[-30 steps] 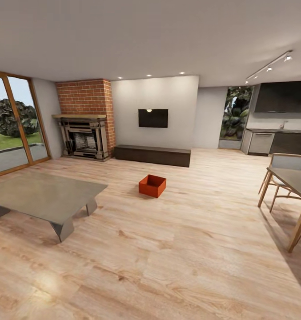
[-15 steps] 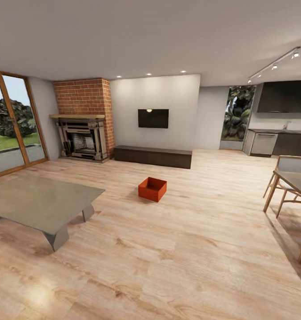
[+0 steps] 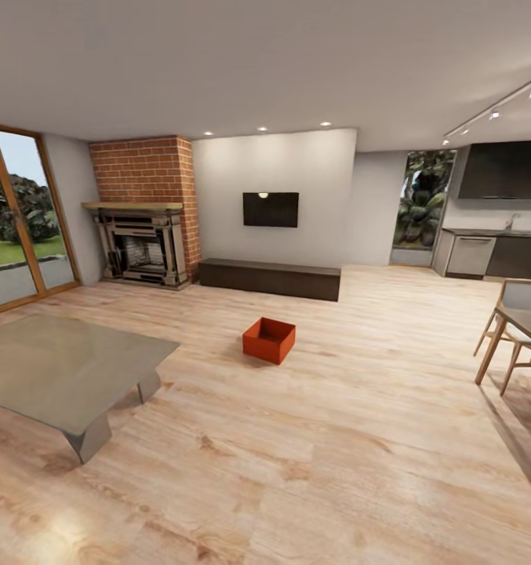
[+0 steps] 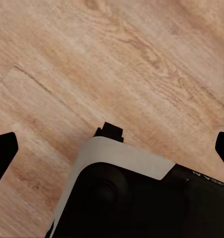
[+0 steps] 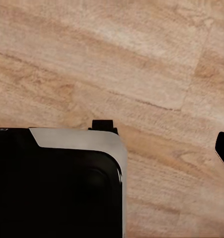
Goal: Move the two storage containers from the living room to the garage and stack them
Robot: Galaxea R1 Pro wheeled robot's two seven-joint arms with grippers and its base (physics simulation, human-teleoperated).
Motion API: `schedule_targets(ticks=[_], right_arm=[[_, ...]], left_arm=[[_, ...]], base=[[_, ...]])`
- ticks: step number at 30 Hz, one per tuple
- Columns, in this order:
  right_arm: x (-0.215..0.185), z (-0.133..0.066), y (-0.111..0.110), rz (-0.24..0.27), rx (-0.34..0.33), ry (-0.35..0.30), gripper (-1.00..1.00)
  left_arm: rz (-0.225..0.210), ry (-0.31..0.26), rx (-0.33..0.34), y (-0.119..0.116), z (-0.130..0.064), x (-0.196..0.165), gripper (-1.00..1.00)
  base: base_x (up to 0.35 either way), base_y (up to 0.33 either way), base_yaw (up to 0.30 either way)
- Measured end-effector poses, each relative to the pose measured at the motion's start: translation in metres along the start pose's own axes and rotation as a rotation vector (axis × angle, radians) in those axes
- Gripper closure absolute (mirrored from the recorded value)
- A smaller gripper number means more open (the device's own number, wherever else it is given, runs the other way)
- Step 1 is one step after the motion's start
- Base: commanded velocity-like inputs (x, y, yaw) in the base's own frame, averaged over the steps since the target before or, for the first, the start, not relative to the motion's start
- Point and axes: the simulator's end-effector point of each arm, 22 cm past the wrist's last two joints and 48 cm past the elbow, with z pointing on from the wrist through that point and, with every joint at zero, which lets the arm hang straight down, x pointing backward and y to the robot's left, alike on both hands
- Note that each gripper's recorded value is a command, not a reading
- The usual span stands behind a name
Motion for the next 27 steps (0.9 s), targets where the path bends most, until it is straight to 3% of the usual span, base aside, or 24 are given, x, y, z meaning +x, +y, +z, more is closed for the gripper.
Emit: schedule_targets(ticks=[27], right_arm=[[0.0016,0.0000,-0.0015,-0.006,-0.001,0.007,-1.00]], left_arm=[[0.000,0.000,0.000,-0.0001,0.0000,0.0000,-1.00]], base=[[0.322,0.000,0.000]])
